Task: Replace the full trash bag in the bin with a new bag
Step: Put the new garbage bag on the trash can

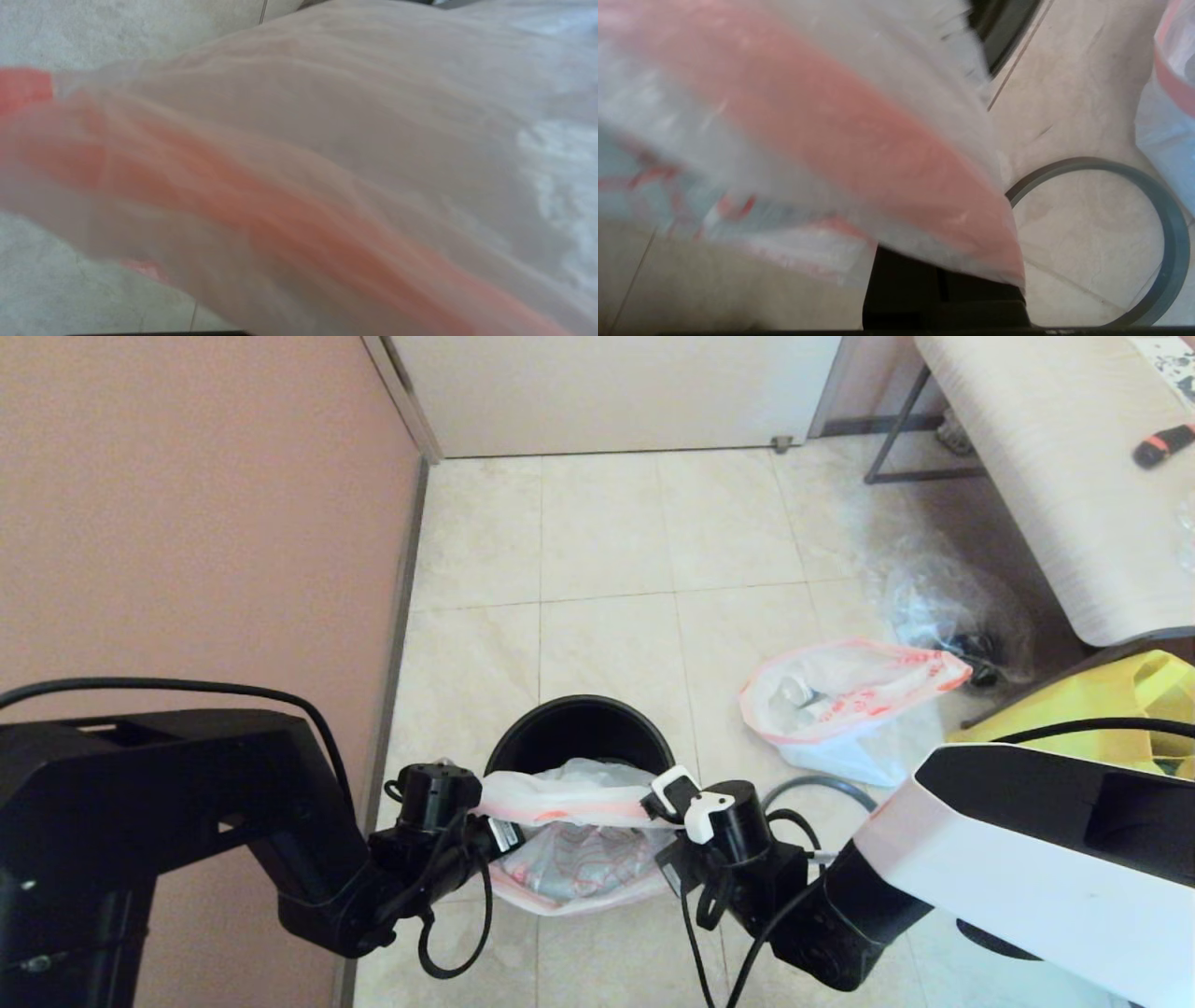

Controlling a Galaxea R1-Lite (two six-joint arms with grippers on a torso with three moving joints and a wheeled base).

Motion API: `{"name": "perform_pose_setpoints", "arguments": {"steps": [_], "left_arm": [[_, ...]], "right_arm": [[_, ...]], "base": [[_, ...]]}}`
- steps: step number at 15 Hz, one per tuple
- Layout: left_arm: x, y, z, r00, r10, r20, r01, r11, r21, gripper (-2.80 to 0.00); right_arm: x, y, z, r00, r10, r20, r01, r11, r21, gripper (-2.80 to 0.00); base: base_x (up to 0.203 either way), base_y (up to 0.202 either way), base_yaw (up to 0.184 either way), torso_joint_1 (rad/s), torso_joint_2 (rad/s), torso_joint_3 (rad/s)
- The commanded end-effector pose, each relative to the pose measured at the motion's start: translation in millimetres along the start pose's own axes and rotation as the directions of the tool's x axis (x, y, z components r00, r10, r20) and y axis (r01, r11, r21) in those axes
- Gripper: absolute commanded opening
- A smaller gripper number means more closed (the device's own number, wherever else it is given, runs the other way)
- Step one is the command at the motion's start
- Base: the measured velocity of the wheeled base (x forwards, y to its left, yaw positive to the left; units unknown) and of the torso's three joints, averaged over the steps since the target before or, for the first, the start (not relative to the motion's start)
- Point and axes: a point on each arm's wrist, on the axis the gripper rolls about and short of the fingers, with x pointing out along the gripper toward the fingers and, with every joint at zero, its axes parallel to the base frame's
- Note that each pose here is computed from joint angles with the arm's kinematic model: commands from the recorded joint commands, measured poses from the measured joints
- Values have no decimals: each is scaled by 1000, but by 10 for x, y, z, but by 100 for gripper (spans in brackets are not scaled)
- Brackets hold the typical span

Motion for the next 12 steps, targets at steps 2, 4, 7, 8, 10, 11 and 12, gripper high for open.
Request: {"name": "perform_pose_setpoints", "arguments": {"steps": [2, 4, 7, 8, 10, 11, 12], "left_arm": [[-12, -3, -3, 1000, -4, 4, 4, 1000, -1, -280], [-19, -18, -31, 1000, -7, -5, 7, 1000, 5, -280], [-27, -25, -50, 999, -24, -22, 24, 999, 28, -280], [-25, -24, -57, 999, -24, -26, 25, 999, 33, -280], [-36, -36, -84, 999, -33, -39, 34, 999, 40, -280], [-45, -43, -100, 998, -40, -48, 42, 998, 51, -280], [-62, -40, -138, 997, -44, -64, 50, 995, 86, -280]], "right_arm": [[113, -81, 148, 1000, -22, 15, 22, 1000, 16, -280], [93, -212, 277, 999, -47, 27, 46, 998, 36, -280], [50, -386, 374, 996, -79, 38, 77, 995, 56, -280], [45, -443, 396, 995, -91, 43, 88, 994, 65, -280], [47, -491, 397, 994, -100, 36, 97, 993, 66, -280], [44, -506, 391, 994, -101, 28, 99, 993, 67, -280], [34, -531, 399, 994, -105, 25, 103, 992, 68, -280]], "base": [[0, 0, 0, 0, 0, 0], [0, 0, 0, 0, 0, 0], [0, 0, 0, 0, 0, 0], [0, 0, 0, 0, 0, 0], [0, 0, 0, 0, 0, 0], [0, 0, 0, 0, 0, 0], [0, 0, 0, 0, 0, 0]]}}
